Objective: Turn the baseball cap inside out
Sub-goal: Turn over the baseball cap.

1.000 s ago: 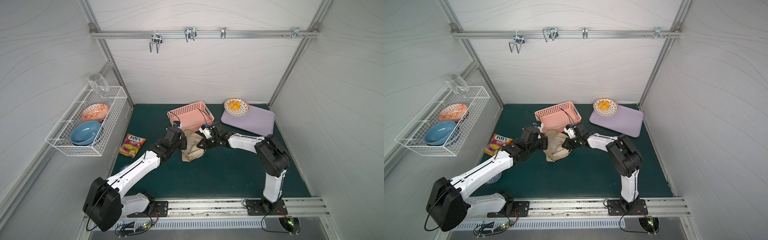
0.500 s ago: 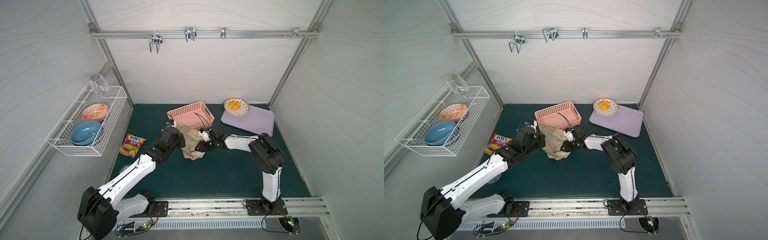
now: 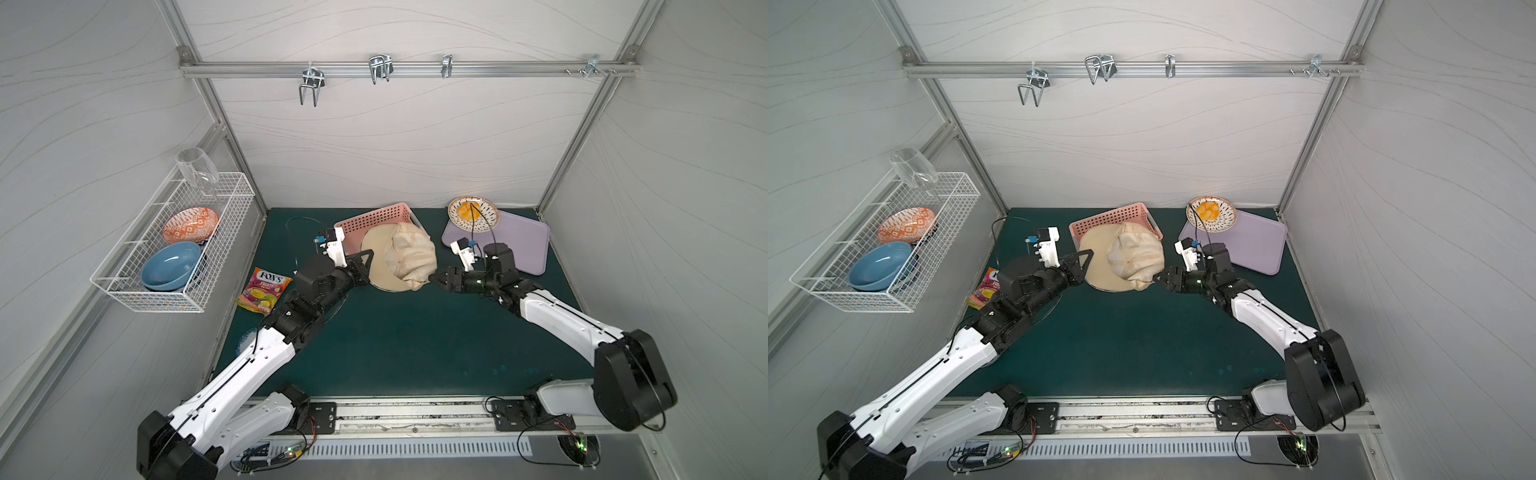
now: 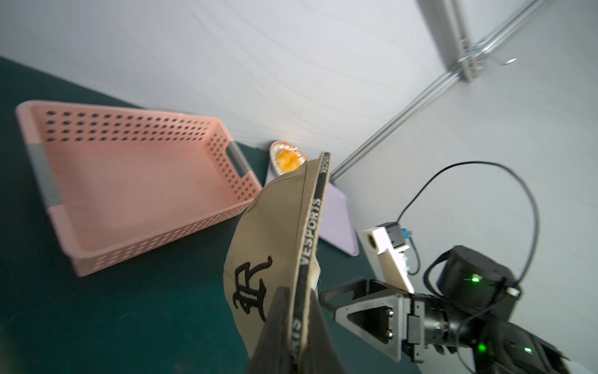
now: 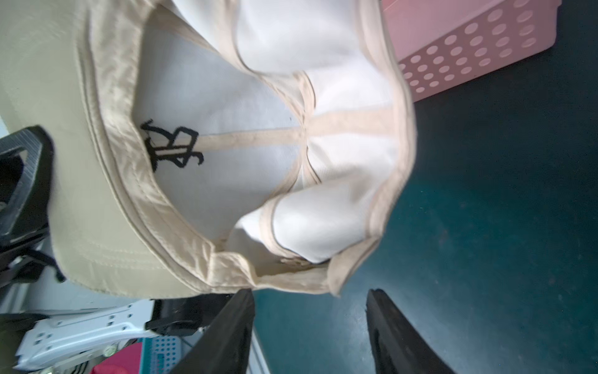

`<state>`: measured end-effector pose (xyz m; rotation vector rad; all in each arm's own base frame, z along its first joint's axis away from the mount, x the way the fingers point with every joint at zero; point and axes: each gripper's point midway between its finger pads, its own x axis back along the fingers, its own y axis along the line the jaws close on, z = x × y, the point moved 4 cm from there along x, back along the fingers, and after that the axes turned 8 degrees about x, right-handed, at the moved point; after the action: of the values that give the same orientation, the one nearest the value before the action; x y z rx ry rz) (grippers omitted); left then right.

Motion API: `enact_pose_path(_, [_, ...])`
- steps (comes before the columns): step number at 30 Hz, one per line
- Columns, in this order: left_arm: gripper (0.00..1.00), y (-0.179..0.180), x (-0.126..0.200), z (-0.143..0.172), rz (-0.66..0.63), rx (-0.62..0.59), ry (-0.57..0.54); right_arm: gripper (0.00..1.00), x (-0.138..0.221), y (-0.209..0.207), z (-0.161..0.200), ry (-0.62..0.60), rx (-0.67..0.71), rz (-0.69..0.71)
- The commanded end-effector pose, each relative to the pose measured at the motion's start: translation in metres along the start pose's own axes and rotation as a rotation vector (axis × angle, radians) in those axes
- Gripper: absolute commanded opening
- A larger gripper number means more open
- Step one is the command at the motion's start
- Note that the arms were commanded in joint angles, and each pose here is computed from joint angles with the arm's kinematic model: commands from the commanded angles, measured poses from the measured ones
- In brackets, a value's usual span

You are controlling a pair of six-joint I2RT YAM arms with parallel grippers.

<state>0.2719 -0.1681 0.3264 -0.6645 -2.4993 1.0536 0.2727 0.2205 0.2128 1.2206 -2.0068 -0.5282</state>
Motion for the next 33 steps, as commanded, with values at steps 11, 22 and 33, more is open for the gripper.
enact_pose_path(11, [0.00, -0.078, 0.033, -0.075, 0.663, 0.002, -0.068, 0.74, 0.088, 0.069, -0.049, -0.222, 0.165, -0.254])
enact_pose_path(22, [0.00, -0.077, 0.042, -0.099, 0.813, 0.021, 0.063, 0.75, 0.099, 0.086, -0.063, -0.207, 0.358, -0.372])
enact_pose_path(33, [0.00, -0.085, 0.046, -0.096, 0.875, -0.010, 0.115, 0.75, 0.098, 0.125, -0.064, -0.178, 0.519, -0.480])
